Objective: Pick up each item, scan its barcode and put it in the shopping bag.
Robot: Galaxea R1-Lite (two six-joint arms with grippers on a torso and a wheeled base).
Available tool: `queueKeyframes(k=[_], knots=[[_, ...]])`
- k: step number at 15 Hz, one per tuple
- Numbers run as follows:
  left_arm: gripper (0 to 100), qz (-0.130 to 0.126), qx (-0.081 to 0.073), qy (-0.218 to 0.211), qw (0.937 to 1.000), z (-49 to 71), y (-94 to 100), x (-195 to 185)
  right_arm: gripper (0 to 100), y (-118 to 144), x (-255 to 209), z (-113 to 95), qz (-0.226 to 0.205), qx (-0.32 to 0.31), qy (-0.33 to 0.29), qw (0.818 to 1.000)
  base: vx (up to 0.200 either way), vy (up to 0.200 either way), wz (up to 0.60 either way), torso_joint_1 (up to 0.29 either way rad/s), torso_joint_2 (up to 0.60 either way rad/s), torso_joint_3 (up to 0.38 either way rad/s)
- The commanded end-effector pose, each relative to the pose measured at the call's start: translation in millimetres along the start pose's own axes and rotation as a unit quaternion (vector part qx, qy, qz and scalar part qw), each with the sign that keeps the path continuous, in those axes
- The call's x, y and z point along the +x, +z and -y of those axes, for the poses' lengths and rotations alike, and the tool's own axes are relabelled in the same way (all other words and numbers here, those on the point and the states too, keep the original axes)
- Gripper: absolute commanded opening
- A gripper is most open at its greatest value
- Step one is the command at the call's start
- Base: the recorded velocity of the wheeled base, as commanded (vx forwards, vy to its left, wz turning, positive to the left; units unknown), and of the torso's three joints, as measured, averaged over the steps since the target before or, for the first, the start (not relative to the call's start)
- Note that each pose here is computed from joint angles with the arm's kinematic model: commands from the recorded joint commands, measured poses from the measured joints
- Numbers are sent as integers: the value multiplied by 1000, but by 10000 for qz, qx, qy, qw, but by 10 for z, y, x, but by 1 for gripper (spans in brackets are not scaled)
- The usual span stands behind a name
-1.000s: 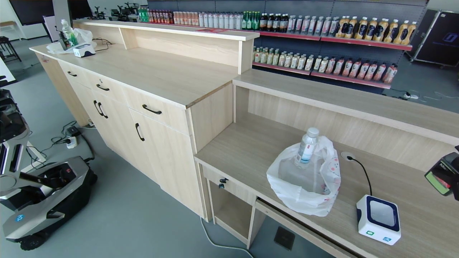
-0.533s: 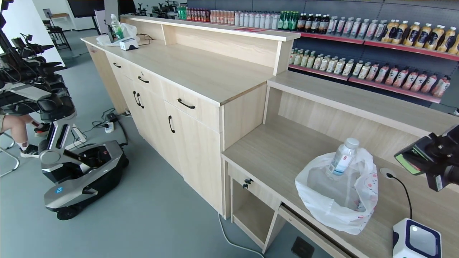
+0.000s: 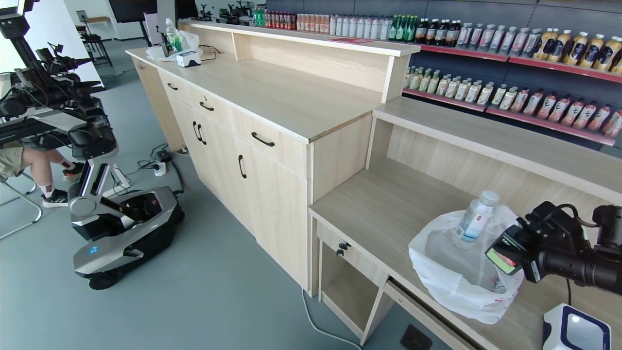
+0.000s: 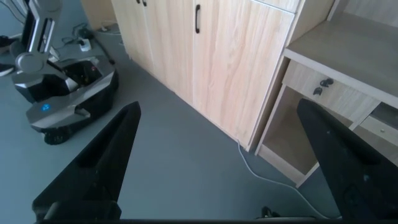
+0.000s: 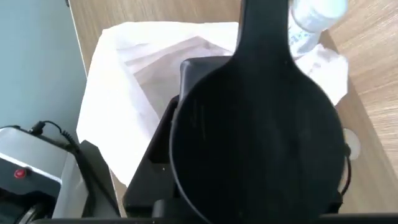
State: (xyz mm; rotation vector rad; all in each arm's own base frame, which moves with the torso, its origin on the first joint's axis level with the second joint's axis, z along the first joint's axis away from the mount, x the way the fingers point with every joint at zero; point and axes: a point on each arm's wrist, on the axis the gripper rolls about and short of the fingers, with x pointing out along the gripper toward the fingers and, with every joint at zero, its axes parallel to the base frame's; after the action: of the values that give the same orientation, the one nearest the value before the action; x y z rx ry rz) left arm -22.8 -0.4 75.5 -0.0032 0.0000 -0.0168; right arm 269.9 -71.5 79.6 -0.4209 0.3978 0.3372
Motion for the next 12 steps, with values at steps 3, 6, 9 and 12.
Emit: queueKeyframes(k=[3,6,9,12], knots=[[100,-8,-7,0,10000,0,0,1,0,-413,418,-74,-120,404,1002,9941,0,0,0,0,0,0],[100,0,-7,0,10000,0,0,0,0,-488,615,-80,29,256,1007,9946,0,0,0,0,0,0],[100,-8,0,0,10000,0,0,1,0,-545,798,-67,120,175,1012,9946,0,0,0,0,0,0],[100,-8,-7,0,10000,0,0,1,0,-590,969,-79,198,93,1052,9942,0,0,0,0,0,0]])
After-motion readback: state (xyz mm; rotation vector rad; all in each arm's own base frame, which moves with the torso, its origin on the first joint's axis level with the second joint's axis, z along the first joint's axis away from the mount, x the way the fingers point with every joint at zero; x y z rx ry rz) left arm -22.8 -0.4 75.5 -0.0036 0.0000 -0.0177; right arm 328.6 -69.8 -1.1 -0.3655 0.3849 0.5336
